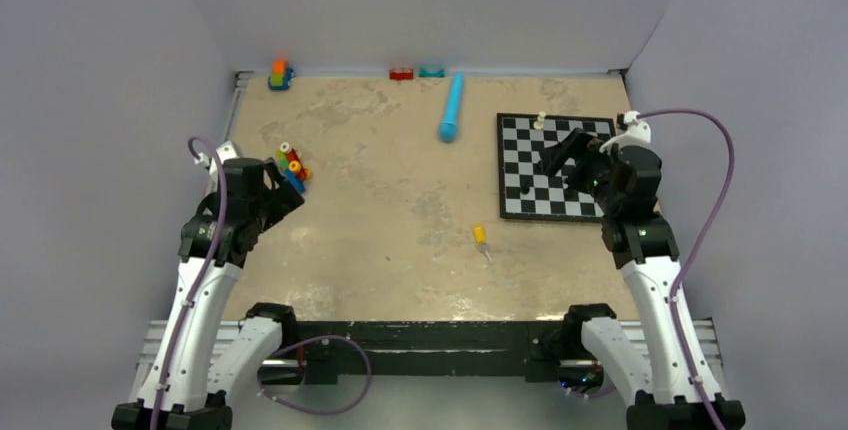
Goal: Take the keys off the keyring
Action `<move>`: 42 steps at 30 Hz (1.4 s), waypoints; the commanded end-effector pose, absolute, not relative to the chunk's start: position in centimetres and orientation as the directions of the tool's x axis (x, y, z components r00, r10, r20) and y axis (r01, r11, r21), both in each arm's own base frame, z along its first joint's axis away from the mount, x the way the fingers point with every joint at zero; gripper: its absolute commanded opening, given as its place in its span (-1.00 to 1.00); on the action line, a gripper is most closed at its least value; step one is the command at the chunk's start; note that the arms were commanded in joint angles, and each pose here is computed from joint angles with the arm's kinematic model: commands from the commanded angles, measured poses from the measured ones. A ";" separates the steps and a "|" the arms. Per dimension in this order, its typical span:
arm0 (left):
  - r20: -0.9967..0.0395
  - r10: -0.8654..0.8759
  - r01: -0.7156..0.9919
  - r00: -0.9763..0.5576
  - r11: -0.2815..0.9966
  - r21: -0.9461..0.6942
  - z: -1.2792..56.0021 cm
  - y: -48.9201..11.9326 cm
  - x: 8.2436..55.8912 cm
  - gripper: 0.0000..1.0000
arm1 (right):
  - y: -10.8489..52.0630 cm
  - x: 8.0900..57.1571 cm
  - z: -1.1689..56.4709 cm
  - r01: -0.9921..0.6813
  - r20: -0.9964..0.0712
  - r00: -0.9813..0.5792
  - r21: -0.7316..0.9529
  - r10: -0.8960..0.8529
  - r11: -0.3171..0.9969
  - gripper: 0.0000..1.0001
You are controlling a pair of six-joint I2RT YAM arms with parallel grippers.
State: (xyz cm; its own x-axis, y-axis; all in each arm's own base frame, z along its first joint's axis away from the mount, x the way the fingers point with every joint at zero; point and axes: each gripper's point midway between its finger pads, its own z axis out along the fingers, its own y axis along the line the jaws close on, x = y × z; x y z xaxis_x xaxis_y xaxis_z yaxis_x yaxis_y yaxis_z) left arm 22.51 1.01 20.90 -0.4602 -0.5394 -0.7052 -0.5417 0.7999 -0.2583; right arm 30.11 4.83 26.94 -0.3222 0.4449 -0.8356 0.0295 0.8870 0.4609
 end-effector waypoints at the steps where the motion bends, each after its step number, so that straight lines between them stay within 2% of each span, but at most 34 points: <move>1: -0.621 -0.527 -0.417 -0.581 0.847 -0.329 19.5 -2.2 21.0 1.00 | 7.0 27.3 28.3 -0.085 -0.816 -0.351 0.515 0.458 0.853 0.97; 4: -0.610 -0.496 -0.370 -0.618 0.868 -0.331 19.0 -3.1 20.5 1.00 | 8.9 25.6 28.1 -0.198 -0.815 -0.405 0.521 0.414 0.830 0.97; 9: -0.641 -0.365 -0.280 -0.675 0.931 -0.235 19.4 -4.7 19.9 1.00 | 9.7 24.6 24.4 -0.091 -0.758 -0.523 0.505 0.390 0.858 0.97; 13: -0.639 -0.305 -0.188 -0.706 0.951 -0.246 19.4 -6.8 20.0 1.00 | 13.3 23.8 23.3 -0.065 -0.734 -0.593 0.455 0.332 0.888 0.96; 20: -0.619 -0.181 -0.022 -0.764 0.967 -0.255 19.2 -9.4 19.0 0.90 | 17.3 21.3 19.6 -0.063 -0.677 -0.684 0.426 0.272 0.902 0.78; 23: -0.618 -0.163 0.019 -0.769 0.961 -0.276 19.0 -10.0 18.7 0.85 | 18.3 19.7 17.1 -0.060 -0.649 -0.725 0.396 0.233 0.916 0.74; 27: -0.599 -0.145 0.070 -0.788 0.944 -0.322 18.5 -11.5 18.6 0.77 | 19.3 18.4 14.2 -0.071 -0.624 -0.759 0.364 0.187 0.929 0.60; 36: -0.605 -0.125 0.096 -0.786 0.943 -0.319 18.0 -11.9 18.6 0.72 | 19.1 18.8 9.9 -0.016 -0.603 -0.793 0.162 0.086 0.987 0.41; 42: -0.613 -0.129 0.092 -0.780 0.945 -0.315 18.1 -11.8 18.5 0.69 | 19.2 19.2 7.4 -0.002 -0.576 -0.816 0.087 0.048 0.996 0.24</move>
